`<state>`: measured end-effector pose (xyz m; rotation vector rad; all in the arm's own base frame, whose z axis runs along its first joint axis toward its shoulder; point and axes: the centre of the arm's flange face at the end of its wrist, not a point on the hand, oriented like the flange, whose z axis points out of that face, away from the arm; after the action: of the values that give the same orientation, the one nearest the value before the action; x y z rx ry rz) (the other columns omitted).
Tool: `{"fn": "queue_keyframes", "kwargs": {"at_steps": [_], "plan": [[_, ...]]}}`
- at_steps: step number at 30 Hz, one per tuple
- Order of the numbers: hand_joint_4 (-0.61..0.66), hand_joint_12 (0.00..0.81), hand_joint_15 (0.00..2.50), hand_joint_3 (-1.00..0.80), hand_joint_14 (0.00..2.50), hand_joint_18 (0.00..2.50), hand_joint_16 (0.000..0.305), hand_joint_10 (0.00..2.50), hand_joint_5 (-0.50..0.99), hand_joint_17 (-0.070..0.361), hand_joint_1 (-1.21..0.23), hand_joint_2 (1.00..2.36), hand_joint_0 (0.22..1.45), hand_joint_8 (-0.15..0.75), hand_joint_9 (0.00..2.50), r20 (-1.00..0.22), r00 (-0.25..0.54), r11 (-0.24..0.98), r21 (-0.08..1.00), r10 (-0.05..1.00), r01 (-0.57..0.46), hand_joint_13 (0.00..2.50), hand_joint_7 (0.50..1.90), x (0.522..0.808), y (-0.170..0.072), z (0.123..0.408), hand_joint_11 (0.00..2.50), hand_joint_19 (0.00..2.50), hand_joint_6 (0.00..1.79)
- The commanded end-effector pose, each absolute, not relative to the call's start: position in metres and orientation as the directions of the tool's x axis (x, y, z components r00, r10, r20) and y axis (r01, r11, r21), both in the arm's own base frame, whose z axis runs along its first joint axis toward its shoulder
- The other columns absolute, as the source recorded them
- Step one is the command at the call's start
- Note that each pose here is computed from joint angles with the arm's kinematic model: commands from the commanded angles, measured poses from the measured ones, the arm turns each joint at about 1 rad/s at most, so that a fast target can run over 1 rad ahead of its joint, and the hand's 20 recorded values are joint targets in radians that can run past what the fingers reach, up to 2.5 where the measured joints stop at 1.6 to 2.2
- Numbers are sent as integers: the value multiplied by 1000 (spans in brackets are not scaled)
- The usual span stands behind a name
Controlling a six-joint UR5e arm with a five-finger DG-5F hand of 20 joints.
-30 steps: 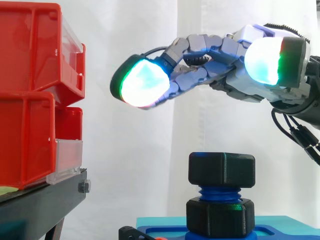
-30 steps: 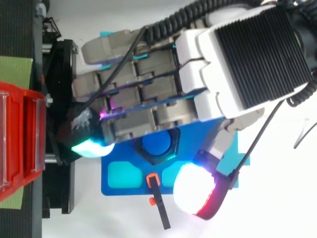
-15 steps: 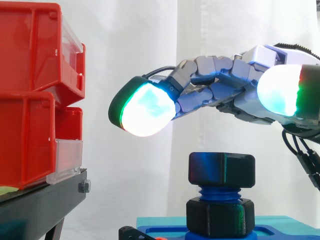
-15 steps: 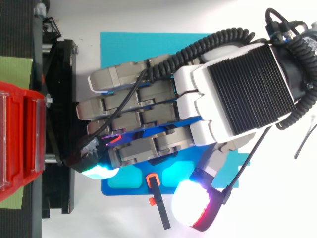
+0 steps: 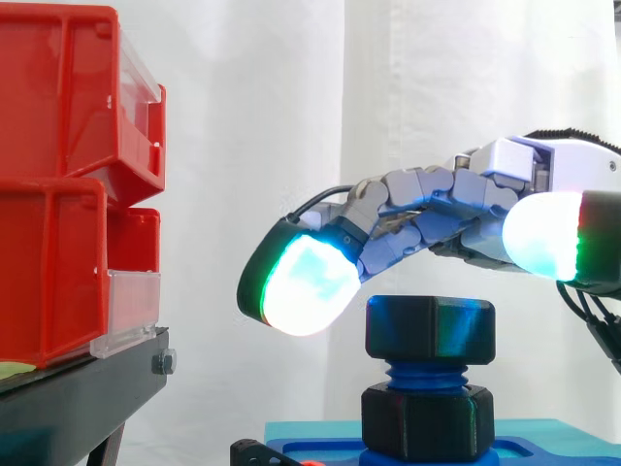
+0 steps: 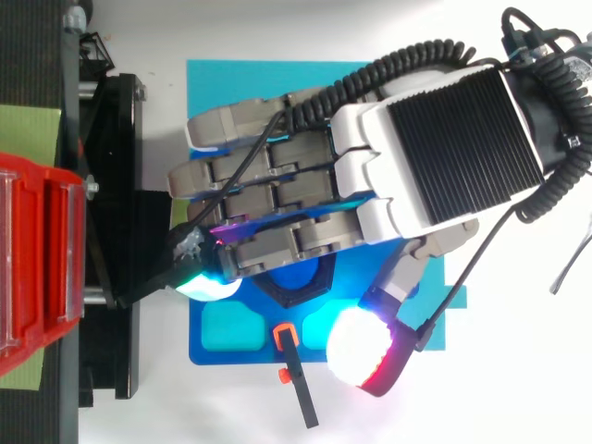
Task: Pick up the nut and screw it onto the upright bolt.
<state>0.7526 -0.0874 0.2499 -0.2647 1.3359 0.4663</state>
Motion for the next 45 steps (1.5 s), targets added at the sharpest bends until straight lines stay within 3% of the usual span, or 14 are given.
{"fn": "queue_keyframes", "kwargs": {"at_steps": [1,20,35,39,43,45], "plan": [[200,255,0,-500,0,158,27,0,-121,61,-146,1000,480,228,592,-973,156,881,80,172,-467,470,841,751,-91,249,0,0,503],[252,216,0,-500,0,264,20,0,-79,45,-193,1000,496,256,720,-974,161,896,75,160,-438,586,1173,747,-117,248,0,0,503],[244,201,0,-500,0,295,18,0,-61,41,-199,1000,501,264,767,-974,162,899,73,156,-431,610,1274,744,-130,248,0,0,503],[245,203,0,-500,0,298,18,0,-63,40,-200,1000,501,264,775,-974,164,901,72,155,-427,612,1264,744,-135,248,0,0,503],[244,234,0,-500,0,226,23,0,-94,51,-138,1000,488,241,707,-974,166,901,70,154,-429,546,966,742,-139,249,0,0,504],[235,236,0,-500,0,211,23,0,-98,53,-129,1000,485,238,698,-973,172,895,63,153,-441,529,916,744,-137,252,0,0,503]]}}
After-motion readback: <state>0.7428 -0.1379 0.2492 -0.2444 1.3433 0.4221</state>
